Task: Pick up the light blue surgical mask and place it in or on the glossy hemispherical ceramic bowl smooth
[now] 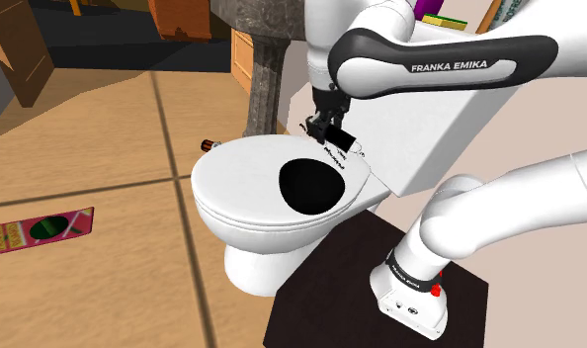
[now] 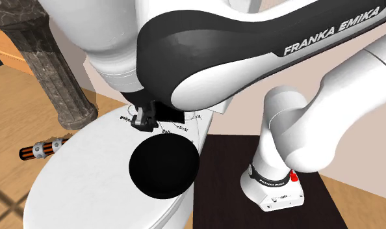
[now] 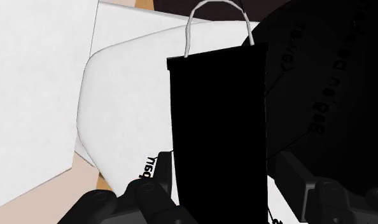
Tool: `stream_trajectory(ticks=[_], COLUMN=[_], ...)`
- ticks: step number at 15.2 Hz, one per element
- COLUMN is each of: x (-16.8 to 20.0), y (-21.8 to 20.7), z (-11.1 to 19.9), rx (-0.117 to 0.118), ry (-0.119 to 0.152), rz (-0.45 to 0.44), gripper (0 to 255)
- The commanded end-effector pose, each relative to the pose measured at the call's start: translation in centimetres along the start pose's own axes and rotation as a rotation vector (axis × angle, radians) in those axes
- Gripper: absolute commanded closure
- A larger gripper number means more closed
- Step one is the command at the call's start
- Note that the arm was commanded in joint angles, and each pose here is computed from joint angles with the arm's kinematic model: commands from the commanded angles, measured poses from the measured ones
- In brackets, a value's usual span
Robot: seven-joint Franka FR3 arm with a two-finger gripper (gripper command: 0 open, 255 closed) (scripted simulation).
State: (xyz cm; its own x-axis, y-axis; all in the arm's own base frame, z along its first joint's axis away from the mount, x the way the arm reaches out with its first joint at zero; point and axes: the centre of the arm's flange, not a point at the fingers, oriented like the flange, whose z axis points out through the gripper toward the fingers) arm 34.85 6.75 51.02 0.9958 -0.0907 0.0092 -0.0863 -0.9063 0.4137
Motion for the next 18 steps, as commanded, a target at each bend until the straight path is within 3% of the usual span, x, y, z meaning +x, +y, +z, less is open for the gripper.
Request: stream_trajectory(ticks=[1, 4, 18], x=[-0.5, -1.2, -1.3], y=[-2.4, -5.5, -8.6], z=[-1.4, -3.1, 3.6], rx=[0.0, 0.0, 0.0], ry=[-0.001, -0.001, -0.001], rz=[0.001, 0.001, 0.001], gripper=[255, 255, 255])
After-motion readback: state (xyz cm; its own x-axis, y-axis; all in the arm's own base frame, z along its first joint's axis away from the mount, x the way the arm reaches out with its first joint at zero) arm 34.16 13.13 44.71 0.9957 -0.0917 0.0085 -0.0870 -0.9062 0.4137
